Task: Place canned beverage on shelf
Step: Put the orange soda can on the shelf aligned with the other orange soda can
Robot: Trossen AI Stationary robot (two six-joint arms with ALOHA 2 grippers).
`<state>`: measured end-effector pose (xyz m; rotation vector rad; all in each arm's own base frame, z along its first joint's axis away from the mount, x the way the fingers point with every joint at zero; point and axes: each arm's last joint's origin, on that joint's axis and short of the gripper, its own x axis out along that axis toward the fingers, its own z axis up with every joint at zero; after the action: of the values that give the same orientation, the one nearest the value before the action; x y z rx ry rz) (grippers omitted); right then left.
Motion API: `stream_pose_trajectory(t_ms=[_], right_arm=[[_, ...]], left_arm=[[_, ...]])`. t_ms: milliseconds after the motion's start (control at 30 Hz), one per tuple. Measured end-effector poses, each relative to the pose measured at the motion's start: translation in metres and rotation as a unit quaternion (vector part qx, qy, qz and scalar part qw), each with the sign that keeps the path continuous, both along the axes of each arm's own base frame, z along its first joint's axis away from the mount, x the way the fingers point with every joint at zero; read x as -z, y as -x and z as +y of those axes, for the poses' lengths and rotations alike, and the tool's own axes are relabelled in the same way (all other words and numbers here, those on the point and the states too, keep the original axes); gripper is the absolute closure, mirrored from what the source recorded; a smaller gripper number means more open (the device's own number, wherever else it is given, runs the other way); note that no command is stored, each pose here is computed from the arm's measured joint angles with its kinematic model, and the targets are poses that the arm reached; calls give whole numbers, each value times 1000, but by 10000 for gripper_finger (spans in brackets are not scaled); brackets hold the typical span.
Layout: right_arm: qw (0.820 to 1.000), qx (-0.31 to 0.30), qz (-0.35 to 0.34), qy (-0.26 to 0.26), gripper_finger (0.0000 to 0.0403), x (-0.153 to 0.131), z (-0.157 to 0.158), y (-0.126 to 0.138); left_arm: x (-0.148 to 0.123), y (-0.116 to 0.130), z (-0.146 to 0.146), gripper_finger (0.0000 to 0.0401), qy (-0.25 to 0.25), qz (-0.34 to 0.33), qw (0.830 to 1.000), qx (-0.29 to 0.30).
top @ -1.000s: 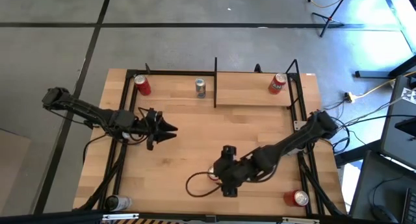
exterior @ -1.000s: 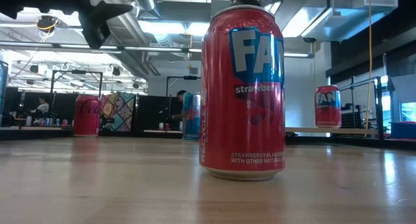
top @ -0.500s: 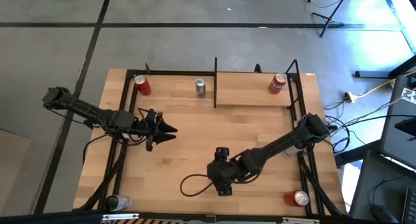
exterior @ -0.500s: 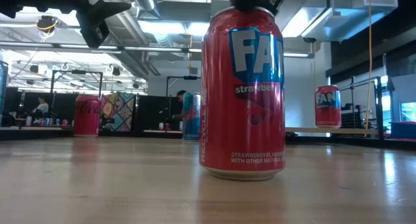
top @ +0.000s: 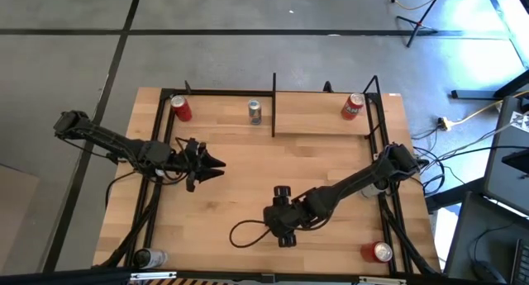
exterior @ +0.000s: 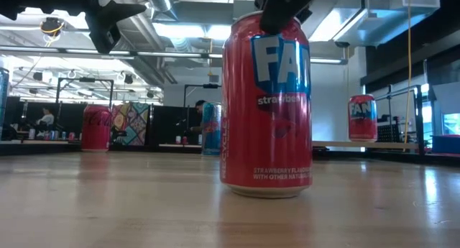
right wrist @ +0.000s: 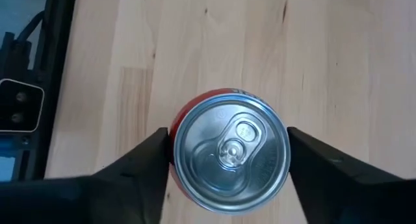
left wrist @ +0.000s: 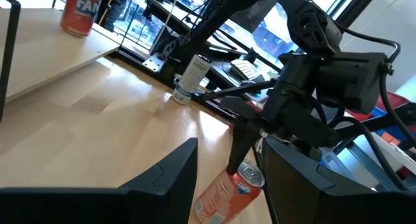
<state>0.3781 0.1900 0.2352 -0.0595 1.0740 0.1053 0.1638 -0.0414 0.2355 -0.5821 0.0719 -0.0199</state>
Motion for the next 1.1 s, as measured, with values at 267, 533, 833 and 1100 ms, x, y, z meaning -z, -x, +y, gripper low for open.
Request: stream_pose_trajectory(t_ms=[267,533,833,1100], right_arm=[[1000,1,-11,3,122,4,2,-4],[1000,-7,25,4,21,21,3,-4],[1000,-6,6,7,68,21,4,-8],[1000,-4,19,21,135,14,2,-4]], left_arm=[[0,0,0,236,0,0,1000,0],[0,0,0,236,0,0,1000,0],[0,0,0,236,0,0,1000,-2],[0,0,0,236,0,0,1000,-2]])
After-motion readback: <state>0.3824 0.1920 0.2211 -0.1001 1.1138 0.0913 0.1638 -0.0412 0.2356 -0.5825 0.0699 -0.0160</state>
